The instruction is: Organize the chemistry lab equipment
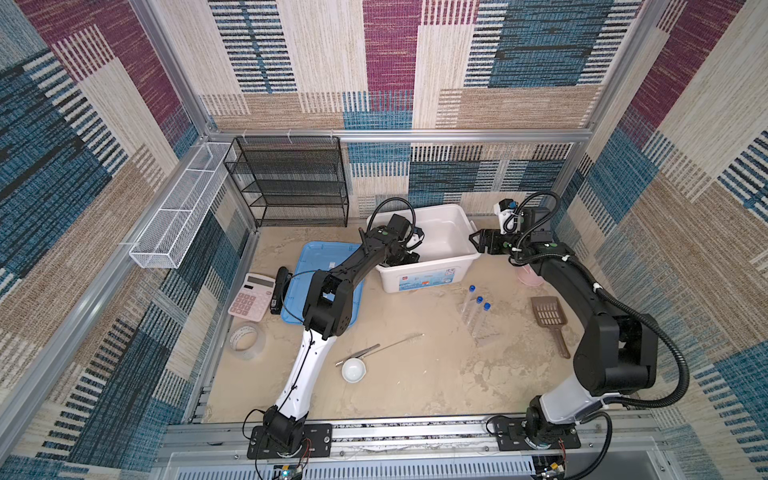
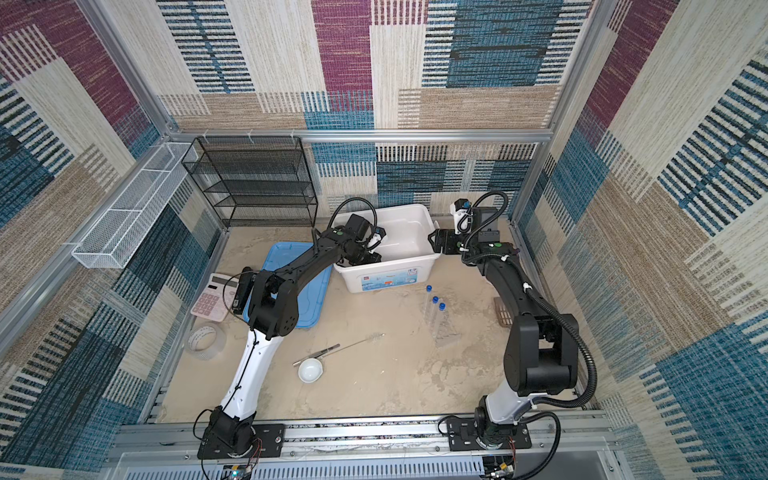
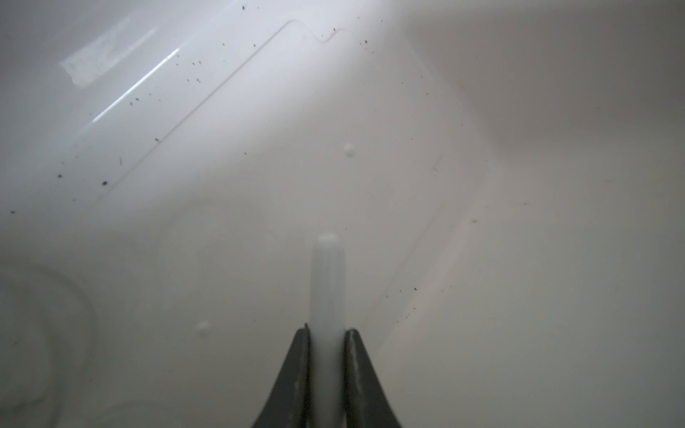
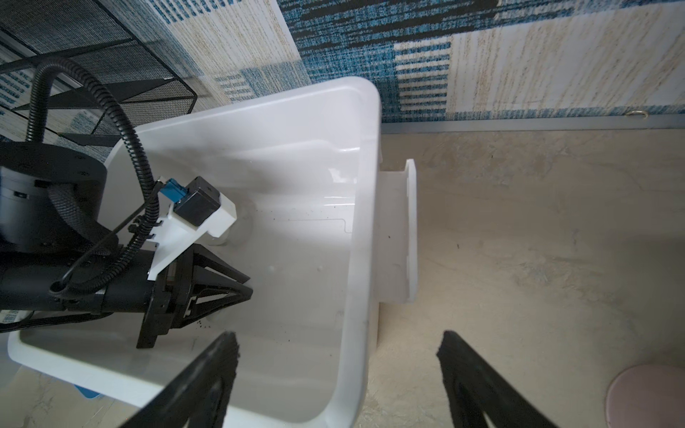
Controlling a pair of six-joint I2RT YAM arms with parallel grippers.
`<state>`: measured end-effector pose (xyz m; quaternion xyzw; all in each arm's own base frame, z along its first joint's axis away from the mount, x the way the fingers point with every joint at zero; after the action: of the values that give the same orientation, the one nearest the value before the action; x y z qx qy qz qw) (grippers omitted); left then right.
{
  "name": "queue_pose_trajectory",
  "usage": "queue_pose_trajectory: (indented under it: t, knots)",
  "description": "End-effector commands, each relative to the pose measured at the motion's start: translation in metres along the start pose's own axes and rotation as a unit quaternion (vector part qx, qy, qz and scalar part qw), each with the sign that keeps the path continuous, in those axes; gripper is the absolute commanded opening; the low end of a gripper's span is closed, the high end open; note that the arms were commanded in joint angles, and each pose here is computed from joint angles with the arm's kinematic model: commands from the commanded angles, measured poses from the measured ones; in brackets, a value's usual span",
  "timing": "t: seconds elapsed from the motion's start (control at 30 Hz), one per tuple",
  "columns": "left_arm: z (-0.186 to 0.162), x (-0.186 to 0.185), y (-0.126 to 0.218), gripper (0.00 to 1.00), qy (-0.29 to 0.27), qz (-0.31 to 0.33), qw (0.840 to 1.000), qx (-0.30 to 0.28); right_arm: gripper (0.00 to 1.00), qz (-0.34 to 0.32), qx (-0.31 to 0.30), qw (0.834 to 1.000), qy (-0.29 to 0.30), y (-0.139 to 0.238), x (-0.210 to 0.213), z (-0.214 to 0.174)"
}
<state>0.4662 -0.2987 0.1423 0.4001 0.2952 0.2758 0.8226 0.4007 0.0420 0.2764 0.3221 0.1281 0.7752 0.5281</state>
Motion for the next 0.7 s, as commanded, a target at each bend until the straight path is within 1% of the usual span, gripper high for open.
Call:
queue_pose_trajectory:
  t: [0.0, 0.43, 0.67]
  knots:
    - [-0.0024, -0.0012, -0.0005, 0.08, 0.009, -0.011, 1.000, 0.006, 0.88, 0.004, -0.011, 1.000, 0.009, 0.0031, 0.0030, 0.0040]
    - [-0.0093, 0.0003, -0.0052, 0.09, 0.016, -0.014, 1.000, 0.019, 0.88, 0.000, -0.008, 1.000, 0.006, 0.0020, 0.0011, 0.0007]
    - [-0.0096, -0.0005, -0.0054, 0.16, 0.018, -0.016, 1.000, 0.020, 0.89, 0.001, -0.011, 1.000, 0.010, 0.0048, 0.0028, 0.0024]
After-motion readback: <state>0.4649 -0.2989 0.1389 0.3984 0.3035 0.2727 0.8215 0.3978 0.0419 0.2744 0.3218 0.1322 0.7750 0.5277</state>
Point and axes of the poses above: each gripper's point midway between its finger pads, its own y axis back along the fingers, its own x axis along the line the jaws close on, z = x × y, the point moved 9 cm from there along y, back along the fingers, and after that the axes turned 4 degrees about -y, right-handed, at the moved point
